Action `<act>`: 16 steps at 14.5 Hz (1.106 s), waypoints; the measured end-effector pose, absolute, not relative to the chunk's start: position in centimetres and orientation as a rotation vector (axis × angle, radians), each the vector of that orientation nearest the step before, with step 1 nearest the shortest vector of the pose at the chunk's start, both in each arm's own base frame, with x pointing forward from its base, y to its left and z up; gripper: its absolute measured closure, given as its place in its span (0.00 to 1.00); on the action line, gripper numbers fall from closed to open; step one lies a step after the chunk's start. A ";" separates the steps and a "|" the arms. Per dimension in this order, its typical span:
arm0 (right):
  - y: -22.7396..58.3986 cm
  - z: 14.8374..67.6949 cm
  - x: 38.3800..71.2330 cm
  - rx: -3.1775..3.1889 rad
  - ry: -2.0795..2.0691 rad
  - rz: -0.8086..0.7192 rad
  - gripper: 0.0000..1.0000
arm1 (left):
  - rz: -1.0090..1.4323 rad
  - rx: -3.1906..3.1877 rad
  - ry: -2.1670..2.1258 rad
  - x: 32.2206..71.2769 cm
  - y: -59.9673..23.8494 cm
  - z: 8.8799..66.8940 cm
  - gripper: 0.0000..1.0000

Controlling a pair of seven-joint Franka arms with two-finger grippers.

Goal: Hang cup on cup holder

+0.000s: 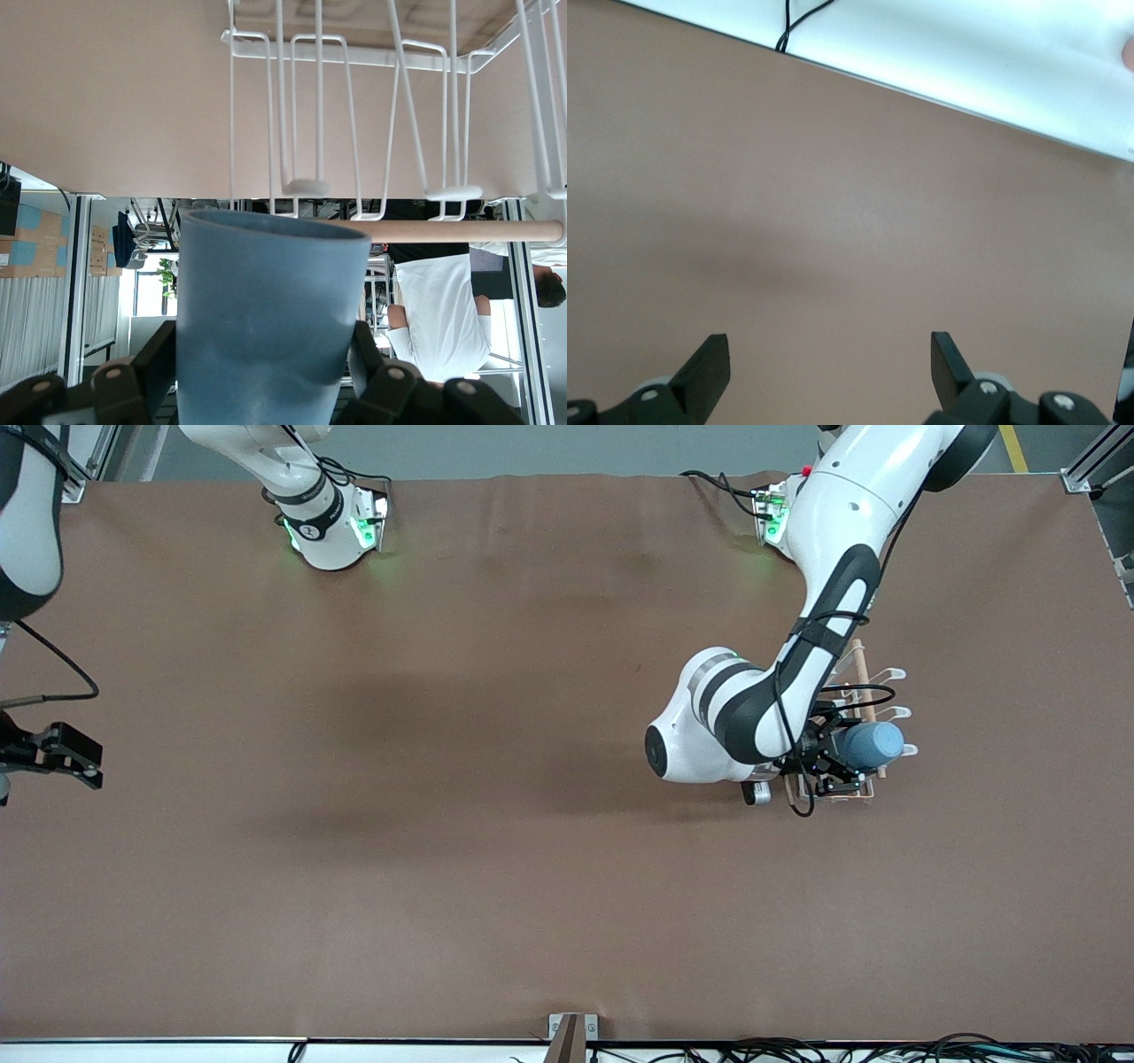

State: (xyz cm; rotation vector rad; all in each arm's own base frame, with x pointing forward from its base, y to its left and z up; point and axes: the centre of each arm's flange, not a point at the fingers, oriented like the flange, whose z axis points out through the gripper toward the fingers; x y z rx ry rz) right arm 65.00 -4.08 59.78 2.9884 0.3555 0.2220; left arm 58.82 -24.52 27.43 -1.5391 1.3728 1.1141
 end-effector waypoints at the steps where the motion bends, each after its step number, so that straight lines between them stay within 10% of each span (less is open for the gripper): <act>1: -3.4 60.4 64.7 3.009 0.288 0.197 0.00 | 1.113 -1.536 1.365 58.8 -24.5 27.0 0.19; 16: -0.8 69.3 55.5 3.086 -0.274 0.194 0.00 | 0.967 -1.592 1.294 60.2 -26.1 30.3 0.00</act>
